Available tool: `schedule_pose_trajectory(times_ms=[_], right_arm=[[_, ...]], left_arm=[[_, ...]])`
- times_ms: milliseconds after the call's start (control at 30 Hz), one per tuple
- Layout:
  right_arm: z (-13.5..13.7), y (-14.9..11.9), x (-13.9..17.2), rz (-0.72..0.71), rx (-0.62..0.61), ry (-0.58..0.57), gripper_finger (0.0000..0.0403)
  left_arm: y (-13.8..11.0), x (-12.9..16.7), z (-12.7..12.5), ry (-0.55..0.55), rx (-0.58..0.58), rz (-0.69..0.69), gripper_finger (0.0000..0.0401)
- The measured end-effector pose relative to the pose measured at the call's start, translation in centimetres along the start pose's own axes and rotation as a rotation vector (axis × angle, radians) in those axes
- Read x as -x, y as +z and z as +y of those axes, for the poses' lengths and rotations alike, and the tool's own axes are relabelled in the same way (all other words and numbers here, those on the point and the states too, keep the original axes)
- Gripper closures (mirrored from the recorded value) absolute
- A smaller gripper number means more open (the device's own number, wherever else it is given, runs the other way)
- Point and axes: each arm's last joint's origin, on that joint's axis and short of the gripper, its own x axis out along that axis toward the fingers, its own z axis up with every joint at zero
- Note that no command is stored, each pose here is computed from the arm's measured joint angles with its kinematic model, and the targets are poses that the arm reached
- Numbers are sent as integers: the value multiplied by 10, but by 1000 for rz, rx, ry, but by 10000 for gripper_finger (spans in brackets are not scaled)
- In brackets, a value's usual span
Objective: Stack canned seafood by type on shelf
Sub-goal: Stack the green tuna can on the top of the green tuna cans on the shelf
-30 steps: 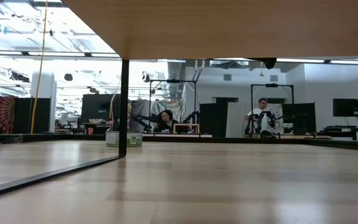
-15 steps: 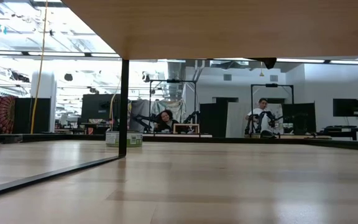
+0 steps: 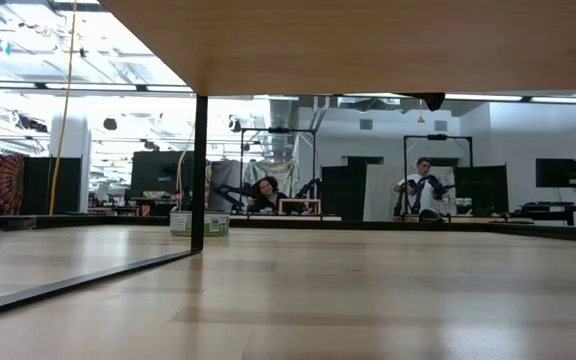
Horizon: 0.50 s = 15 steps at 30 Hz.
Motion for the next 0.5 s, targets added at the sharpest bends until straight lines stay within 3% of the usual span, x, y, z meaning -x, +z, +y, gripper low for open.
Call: schedule_pose_trajectory(times_ms=[500], right_arm=[[0, 0, 0, 0, 15, 0, 133]], left_arm=[[-12, -2, 4, 11, 52, 109, 134]])
